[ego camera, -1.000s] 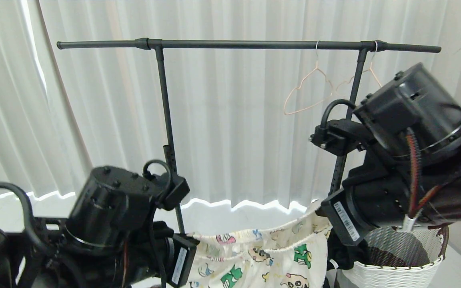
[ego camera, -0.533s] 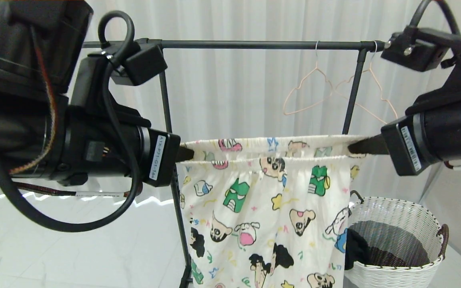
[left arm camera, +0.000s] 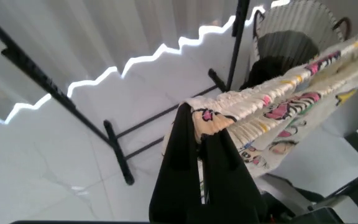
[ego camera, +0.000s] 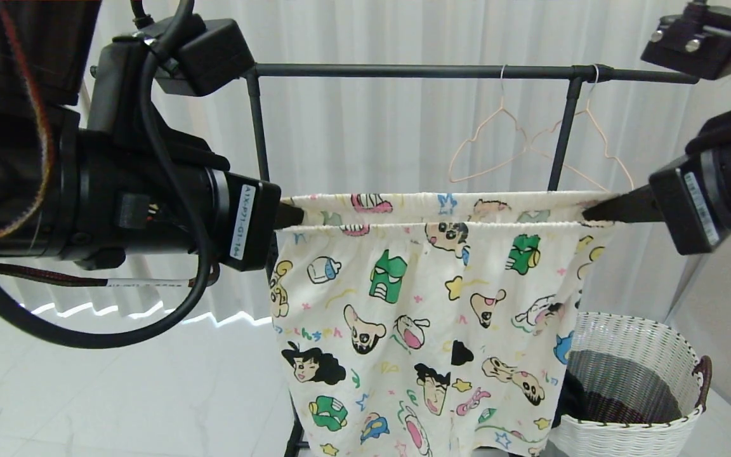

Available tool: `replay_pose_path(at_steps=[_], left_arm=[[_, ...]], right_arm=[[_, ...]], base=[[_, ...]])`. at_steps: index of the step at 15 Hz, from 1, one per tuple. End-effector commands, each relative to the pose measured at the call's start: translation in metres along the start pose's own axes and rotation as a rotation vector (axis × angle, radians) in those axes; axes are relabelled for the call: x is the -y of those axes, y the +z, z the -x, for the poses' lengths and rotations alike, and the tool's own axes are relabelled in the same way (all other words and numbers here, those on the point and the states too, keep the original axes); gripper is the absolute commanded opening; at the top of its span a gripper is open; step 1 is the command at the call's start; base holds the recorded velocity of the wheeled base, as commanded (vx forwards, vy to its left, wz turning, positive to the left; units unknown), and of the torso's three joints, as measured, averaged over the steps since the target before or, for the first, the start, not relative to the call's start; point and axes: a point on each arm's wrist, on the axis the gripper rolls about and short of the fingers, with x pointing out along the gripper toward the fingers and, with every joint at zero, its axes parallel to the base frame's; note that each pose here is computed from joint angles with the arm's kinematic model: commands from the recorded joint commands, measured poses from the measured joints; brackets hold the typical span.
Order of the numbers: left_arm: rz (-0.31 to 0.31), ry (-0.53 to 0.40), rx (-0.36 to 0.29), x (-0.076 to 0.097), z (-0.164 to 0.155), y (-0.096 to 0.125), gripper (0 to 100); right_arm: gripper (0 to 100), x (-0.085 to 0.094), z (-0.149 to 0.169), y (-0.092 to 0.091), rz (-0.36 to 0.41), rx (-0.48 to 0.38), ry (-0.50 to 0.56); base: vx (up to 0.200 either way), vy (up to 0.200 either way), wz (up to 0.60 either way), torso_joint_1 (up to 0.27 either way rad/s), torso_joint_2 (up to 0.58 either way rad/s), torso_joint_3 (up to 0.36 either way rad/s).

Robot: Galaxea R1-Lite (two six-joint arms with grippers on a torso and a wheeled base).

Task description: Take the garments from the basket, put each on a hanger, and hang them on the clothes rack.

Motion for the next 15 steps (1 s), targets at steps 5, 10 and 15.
replay_pose_path(at_steps=[5,10,15], left_arm=[[-0.019,-0.064,0.122,0.013,-0.04,0.037,0],[-0.027,-0.11,0.132,0.013,-0.035,0.041,0],[-0.016,-0.178,0.039,0.007,0.038,0.016,0]], right_arm=[[0,-0.022,0.062,-0.034,0.161,-0.05,0.199],[0,-0.038,0.055,-0.033,0.176,-0.059,0.251],[0,-0.03,0.036,-0.007,0.06,0.081,0.18]], base=[[0.0,0.0,0.0,0.0,0.0,0.0],[0.0,0.0,0.0,0.0,0.0,0.0],[0.0,0.0,0.0,0.0,0.0,0.0]])
